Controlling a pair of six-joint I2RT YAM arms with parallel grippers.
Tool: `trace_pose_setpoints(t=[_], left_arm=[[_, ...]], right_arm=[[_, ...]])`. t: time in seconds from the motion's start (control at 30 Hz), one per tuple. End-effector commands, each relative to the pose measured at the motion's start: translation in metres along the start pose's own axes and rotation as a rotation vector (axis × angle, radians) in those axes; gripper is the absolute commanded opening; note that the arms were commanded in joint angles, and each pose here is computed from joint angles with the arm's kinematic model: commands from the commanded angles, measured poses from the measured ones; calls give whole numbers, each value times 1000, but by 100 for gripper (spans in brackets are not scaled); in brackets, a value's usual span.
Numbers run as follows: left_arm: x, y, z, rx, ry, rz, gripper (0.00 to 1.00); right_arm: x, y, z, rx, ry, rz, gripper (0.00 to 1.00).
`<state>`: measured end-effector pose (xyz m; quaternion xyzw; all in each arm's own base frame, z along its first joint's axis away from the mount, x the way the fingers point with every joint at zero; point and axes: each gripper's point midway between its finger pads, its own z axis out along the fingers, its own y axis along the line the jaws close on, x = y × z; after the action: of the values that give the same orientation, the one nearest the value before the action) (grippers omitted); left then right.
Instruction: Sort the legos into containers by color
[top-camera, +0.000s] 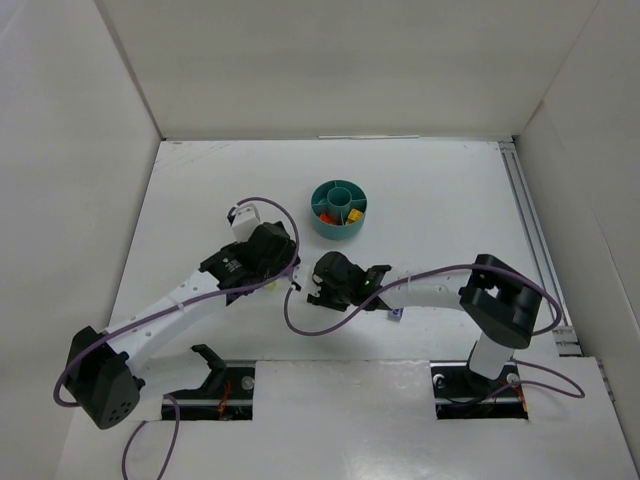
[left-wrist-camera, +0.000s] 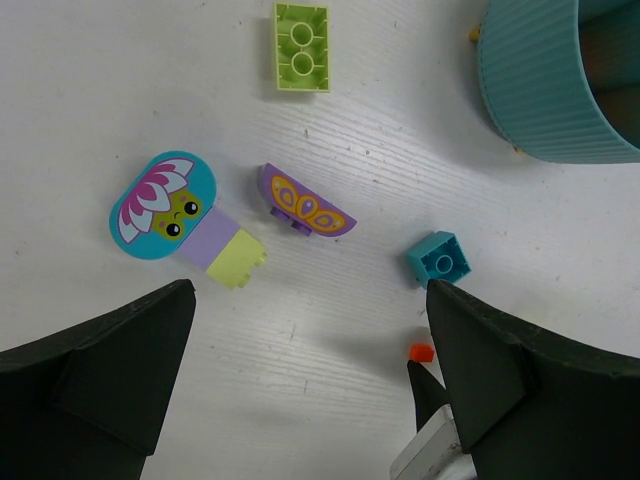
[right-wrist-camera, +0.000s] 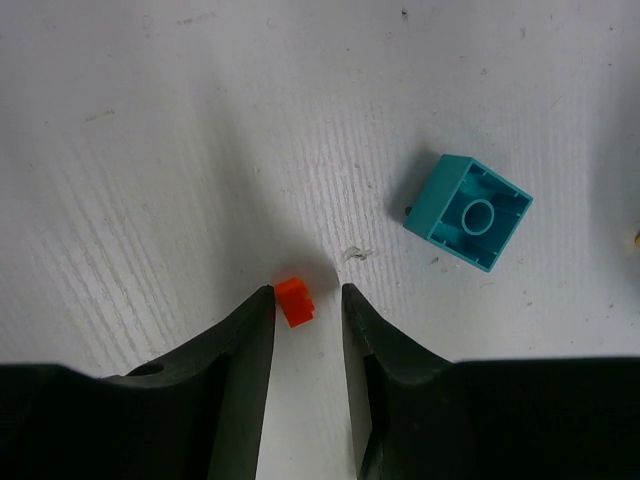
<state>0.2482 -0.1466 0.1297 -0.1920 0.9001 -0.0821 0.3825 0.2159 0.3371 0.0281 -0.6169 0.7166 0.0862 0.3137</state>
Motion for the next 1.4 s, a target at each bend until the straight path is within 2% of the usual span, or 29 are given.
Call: trace_pose_setpoints(t=[0.0,0.1,0.17,0.37,0.63,0.9,1.03,1.1,1.27,1.3,1.37], left_arm=[[-5,3,0,-15,-24,-10,100],[-4,3,2,-22,-19,-5,100],[-5,1,2,-22,-19,-5,100],[-12,-4,4,-32,-36,-6,100],[-20,-15,14,-54,-39,36,100],[-33,-26,26,-50,-35,28,100],[-47,-24,30,-48,-48,13,100],[-51,-21,33,-45,-43,0,100],[-57,1,45,-87,-23,-36,100],[-60,5,47,-93,-20,-51,100],[-60,9,50,-101,-21,-49,100]], right_arm=[[-16,-2,4,-3,-47,9,38],[-14,-1,2,-4,-46,18,35],[-14,-1,2,-4,-46,18,28],[-22,-6,-10,18,-78,30,15],[-34,-36,-44,106,-140,65,14],[-46,-121,-76,240,-199,119,14],[-56,-136,-79,252,-215,90,14],[-49,-137,-75,241,-195,99,15],[-19,-127,-51,164,-148,160,26],[-12,-120,-44,140,-130,162,33],[-10,-106,-38,98,-123,139,39]])
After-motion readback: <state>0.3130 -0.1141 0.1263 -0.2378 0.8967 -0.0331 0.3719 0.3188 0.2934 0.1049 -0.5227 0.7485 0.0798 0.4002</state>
